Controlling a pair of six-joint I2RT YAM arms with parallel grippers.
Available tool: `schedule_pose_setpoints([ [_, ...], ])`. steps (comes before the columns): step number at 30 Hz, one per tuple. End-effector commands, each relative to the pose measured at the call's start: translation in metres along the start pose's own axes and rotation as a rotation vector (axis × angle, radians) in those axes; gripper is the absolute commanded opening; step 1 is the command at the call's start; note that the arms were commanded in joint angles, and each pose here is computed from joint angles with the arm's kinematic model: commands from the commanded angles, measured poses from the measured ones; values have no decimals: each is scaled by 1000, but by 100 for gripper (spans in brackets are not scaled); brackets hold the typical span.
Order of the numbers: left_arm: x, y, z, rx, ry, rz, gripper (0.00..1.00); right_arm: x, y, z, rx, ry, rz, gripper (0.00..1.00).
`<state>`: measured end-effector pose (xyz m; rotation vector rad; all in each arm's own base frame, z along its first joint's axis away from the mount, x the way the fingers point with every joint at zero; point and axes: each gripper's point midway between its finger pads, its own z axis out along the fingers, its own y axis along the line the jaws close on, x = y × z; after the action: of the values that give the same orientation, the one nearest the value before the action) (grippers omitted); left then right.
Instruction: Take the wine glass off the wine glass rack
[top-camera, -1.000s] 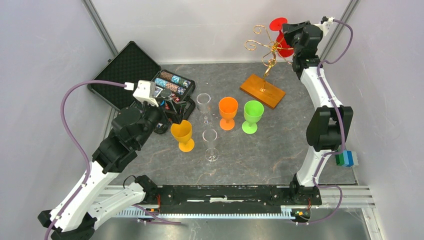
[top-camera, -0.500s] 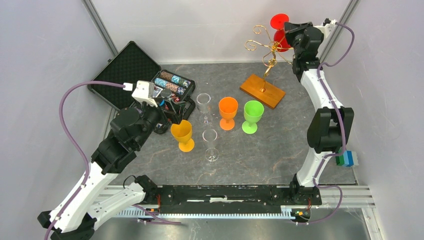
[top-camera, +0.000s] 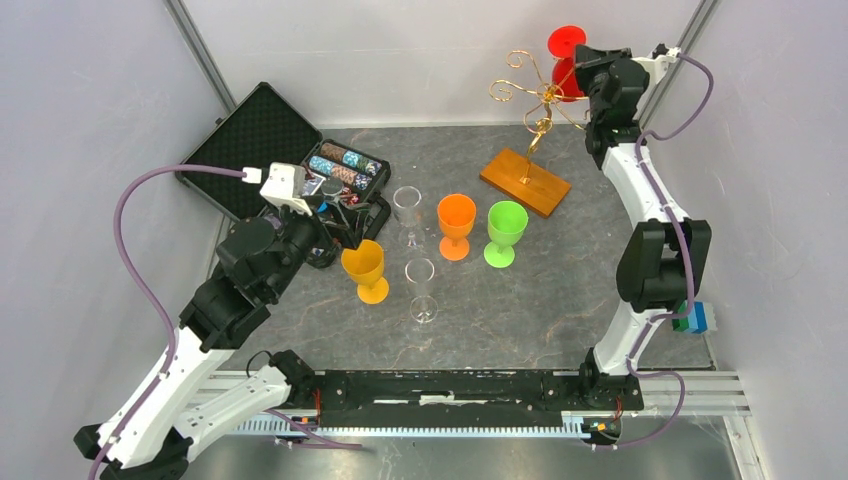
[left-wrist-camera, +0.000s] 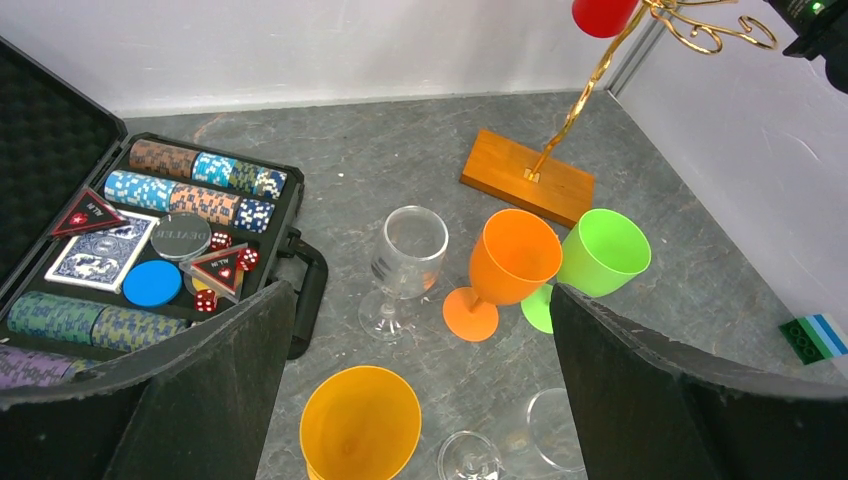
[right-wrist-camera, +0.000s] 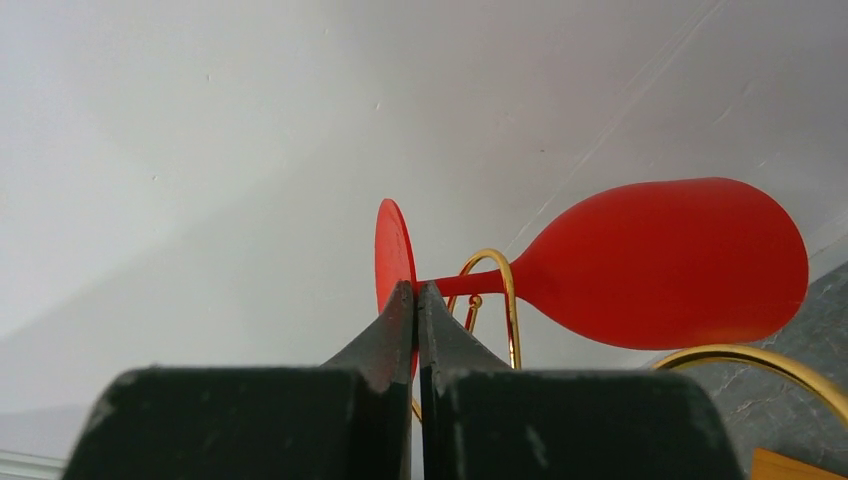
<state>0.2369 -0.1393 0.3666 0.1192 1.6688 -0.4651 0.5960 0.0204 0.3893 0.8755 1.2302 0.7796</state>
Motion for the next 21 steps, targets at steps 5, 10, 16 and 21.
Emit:
schedule_pose_setpoints([
  [5, -9, -1, -3, -1, -32, -26, 100, -42, 39, -25, -46, -128, 29, 0],
  [10, -9, -1, -3, 1, -31, -26, 100, -37, 40, -28, -48, -103, 53, 0],
  [16, -9, 0, -3, -2, -31, -24, 100, -18, 45, -37, -57, -48, 81, 0],
  [21, -8, -1, -2, -2, -29, -25, 100, -5, 57, -32, -116, -3, 108, 0],
])
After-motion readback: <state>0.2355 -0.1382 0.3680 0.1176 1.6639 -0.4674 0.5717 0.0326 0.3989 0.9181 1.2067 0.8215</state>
